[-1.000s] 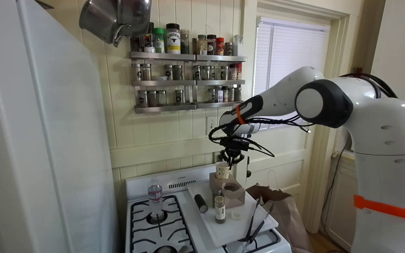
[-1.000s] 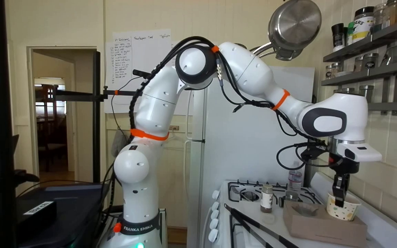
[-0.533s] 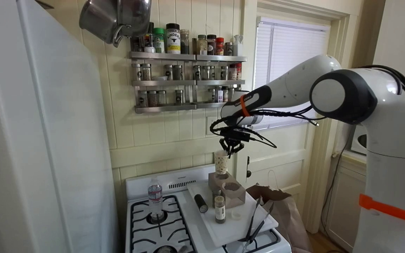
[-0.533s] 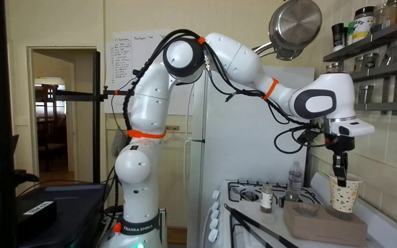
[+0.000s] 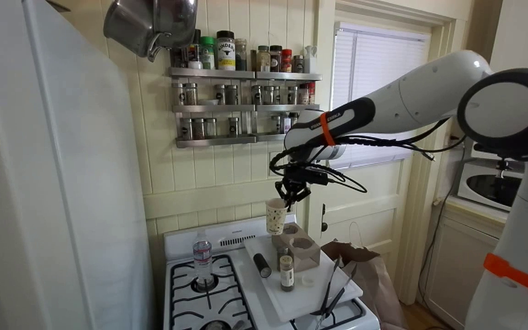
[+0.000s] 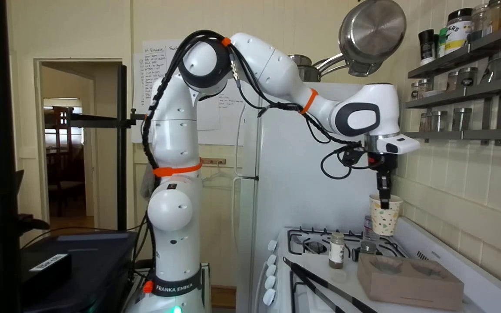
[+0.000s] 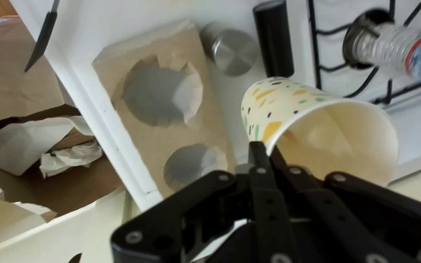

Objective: Move the cup to the left side of the stove

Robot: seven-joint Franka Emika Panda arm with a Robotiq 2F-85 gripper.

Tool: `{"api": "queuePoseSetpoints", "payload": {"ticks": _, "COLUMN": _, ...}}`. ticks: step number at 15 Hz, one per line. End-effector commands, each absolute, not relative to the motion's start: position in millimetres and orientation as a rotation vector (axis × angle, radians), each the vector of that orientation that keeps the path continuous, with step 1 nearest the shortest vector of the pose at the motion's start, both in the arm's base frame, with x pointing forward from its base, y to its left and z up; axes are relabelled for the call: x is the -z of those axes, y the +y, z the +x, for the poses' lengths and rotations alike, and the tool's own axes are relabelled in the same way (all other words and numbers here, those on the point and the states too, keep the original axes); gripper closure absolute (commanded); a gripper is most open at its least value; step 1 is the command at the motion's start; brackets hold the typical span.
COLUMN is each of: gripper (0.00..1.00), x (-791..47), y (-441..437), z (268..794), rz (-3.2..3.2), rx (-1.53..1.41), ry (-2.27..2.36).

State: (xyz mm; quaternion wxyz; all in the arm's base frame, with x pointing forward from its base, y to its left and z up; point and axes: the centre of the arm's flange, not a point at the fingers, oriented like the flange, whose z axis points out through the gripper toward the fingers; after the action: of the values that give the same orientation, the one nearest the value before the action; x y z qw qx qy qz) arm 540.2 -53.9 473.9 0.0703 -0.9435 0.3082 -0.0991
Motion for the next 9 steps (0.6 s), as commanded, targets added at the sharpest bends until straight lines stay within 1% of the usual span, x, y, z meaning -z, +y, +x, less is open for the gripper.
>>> {"api": "queuePoseSetpoints", "payload": {"ticks": 1, "gripper": 0.99, "x": -476, "y": 9, "z": 485, "rz": -2.912, "rx": 0.22, "ry": 0.639}}
{"api": "queuePoseSetpoints", "payload": {"ticks": 4, "gripper": 0.99, "x": -473, "y": 51, "z": 469, "rz": -2.987, "rx": 0.164, "ry": 0.392}}
{"api": "queuePoseSetpoints", "payload": {"ticks": 5, "gripper": 0.99, "x": -474, "y": 39, "z": 490, "rz": -2.962, "rx": 0.203, "ry": 0.526}}
{"api": "queuePoseSetpoints", "payload": {"ticks": 6, "gripper": 0.97, "x": -474, "y": 48, "z": 487, "rz": -2.969, "rx": 0.201, "ry": 0.501}}
{"api": "queuePoseSetpoints", "payload": {"ticks": 9, "gripper": 0.97, "x": -475, "y": 43, "z": 489, "rz": -2.964, "rx": 0.204, "ry": 0.522}}
